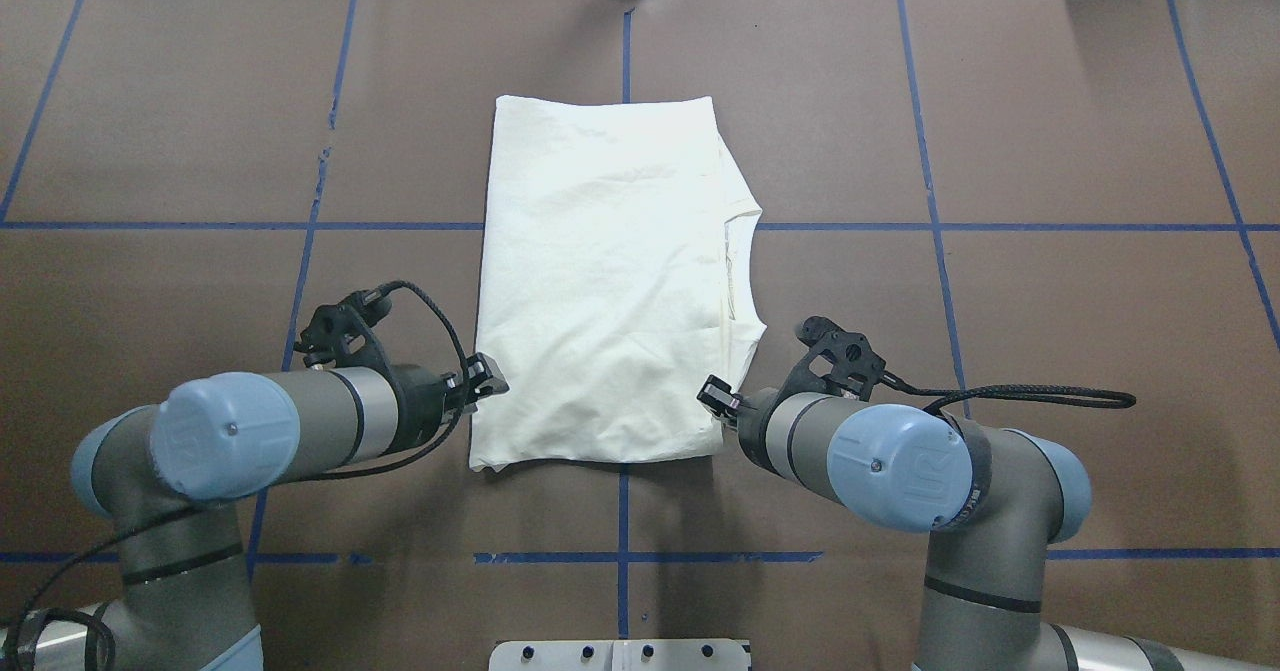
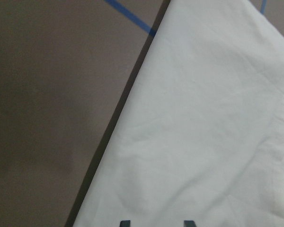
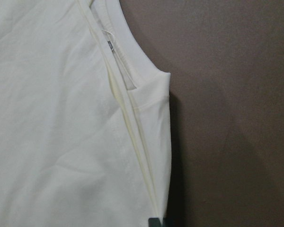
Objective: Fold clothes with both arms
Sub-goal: 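Move both grippers to the shirt's near corners closest to the robot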
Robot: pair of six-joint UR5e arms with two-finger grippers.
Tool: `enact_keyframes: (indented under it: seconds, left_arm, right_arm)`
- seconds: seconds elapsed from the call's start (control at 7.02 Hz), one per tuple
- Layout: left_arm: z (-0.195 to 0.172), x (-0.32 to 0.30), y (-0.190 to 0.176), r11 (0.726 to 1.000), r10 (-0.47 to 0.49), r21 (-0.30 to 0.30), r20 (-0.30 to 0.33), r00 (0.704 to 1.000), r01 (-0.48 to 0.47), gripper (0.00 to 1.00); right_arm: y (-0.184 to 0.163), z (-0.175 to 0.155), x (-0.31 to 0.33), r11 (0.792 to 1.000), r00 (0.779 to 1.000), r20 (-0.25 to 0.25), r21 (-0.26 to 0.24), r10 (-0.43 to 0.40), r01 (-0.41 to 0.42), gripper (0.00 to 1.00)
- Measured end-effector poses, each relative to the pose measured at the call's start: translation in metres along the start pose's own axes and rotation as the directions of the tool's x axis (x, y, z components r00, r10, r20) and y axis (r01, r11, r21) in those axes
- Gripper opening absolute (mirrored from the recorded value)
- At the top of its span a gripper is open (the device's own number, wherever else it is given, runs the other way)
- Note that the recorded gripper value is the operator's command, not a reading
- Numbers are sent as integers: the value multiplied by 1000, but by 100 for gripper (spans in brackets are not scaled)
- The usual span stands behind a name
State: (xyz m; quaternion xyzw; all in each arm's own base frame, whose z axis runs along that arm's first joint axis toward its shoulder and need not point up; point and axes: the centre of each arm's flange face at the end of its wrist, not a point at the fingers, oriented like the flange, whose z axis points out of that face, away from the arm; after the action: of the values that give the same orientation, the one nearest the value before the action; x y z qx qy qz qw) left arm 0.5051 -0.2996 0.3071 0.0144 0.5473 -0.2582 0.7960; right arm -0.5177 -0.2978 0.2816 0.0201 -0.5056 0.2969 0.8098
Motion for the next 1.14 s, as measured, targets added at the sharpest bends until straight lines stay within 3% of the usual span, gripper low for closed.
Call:
enact_keyframes:
  seconds: [0.28,0.43,0.71,1.14]
  left_arm:
    - [11,-16,14,1000,8,-2,52,999,-8,50]
    - [12,-19,16,1000,10,-2,65,998,-10,43]
    - [13,-18,18,1000,10,-2,70,997,-10,0]
    - [9,-14,19,1000,6,-4,60,998,-6,0]
  right_arm:
    - [0,0,0,1000,1000,0,0,0,0,0]
    - [0,0,0,1000,1000,0,0,0,0,0]
    - [0,0,0,1000,1000,0,0,0,0,0]
    - [-1,1,0,1000,1000,0,2,-2,2,0]
